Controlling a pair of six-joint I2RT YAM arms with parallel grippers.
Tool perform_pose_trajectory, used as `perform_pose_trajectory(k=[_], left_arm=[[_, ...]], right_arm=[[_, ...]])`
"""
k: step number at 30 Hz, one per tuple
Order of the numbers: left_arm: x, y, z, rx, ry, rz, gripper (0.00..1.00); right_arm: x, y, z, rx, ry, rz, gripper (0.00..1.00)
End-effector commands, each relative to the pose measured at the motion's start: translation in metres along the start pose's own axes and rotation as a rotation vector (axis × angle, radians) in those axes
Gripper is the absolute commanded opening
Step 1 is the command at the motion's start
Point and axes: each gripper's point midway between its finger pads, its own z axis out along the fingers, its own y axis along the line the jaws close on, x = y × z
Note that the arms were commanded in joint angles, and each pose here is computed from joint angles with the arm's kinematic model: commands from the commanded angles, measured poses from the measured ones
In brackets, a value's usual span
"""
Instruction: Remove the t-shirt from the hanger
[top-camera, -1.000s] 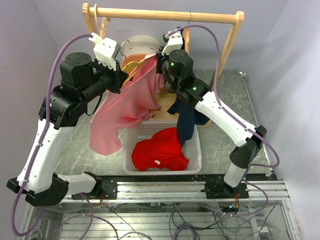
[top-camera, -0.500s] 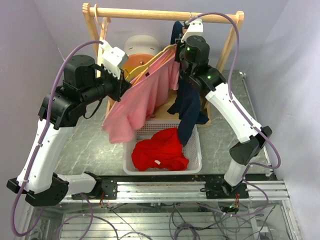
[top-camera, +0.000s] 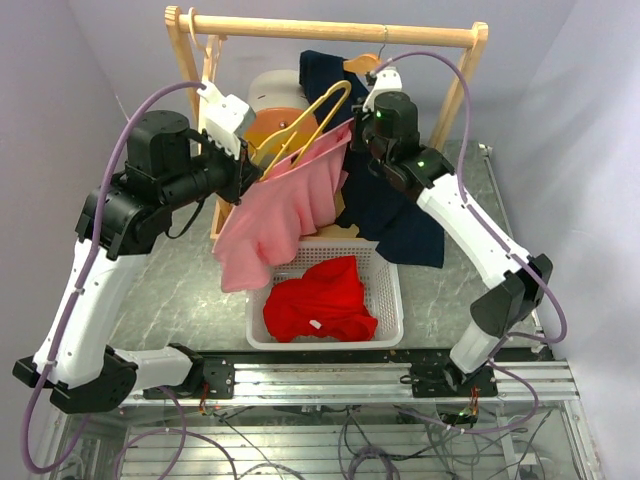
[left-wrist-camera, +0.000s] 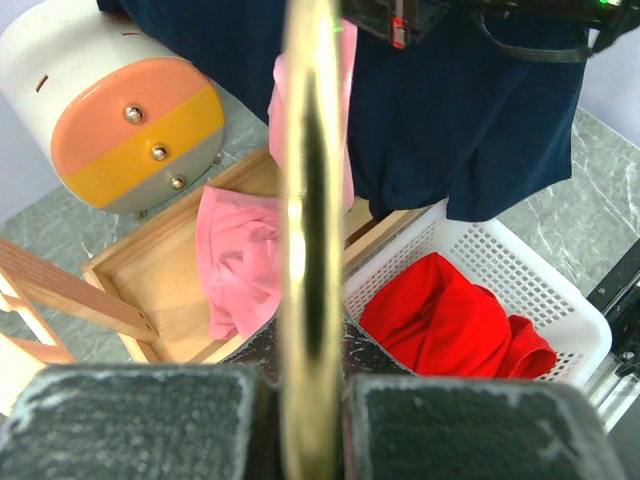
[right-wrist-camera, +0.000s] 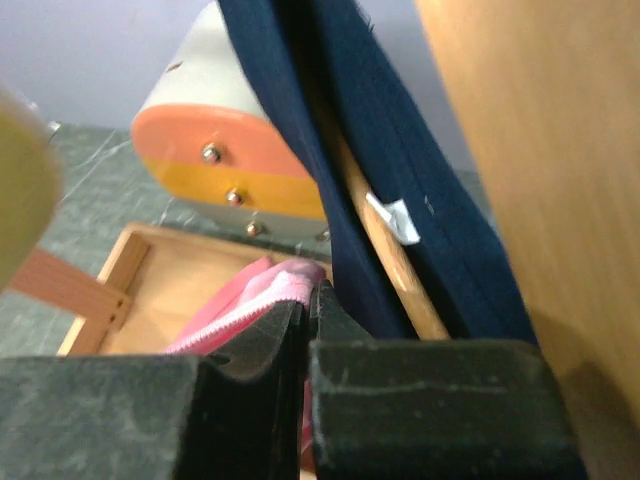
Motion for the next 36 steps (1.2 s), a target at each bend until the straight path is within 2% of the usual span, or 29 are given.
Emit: perform_pose_trajectory(k=[1,6,11,17,22,28,33,36], left_arm=[[0.0,0.005,-0.003,-0.043,0.004,-0.059,0.07],[-0.021,0.014,0.01,-0.089,-0.061,-0.134,0.07],[-0.021,0.025,0.014,-0.17,-0.017,-0.228,0.07],[-0.022,0.049,0.01,-0.314,-0.048,-0.268,0.07],[-0.04,0.052,0.035,-0.3,-0.133,-0.317,0.07],[-0.071,0.055,0.063,-0.267,-0.229,-0.347,0.07],[-0.095,0.058,0.068,-0.256,-0.334,-0.374,0.07],[-0.098,0.064,0.066,-0.282,-0.353,-0.372,0.07]], right_arm=[[-0.028,0.021,-0.033,-0.105,-0.094,0.012,0.0],[-0.02,0.08,-0.072,-0.277,-0.094,-0.051,0.0],[-0.004,0.13,-0.106,-0.428,-0.063,-0.101,0.0],[0.019,0.157,-0.129,-0.531,-0.01,-0.117,0.0],[0.045,0.183,-0.153,-0.673,0.054,-0.13,0.0],[0.092,0.198,-0.171,-0.763,0.161,-0.151,0.0],[0.121,0.21,-0.192,-0.856,0.245,-0.175,0.0],[0.14,0.21,-0.204,-0.88,0.308,-0.212,0.0]])
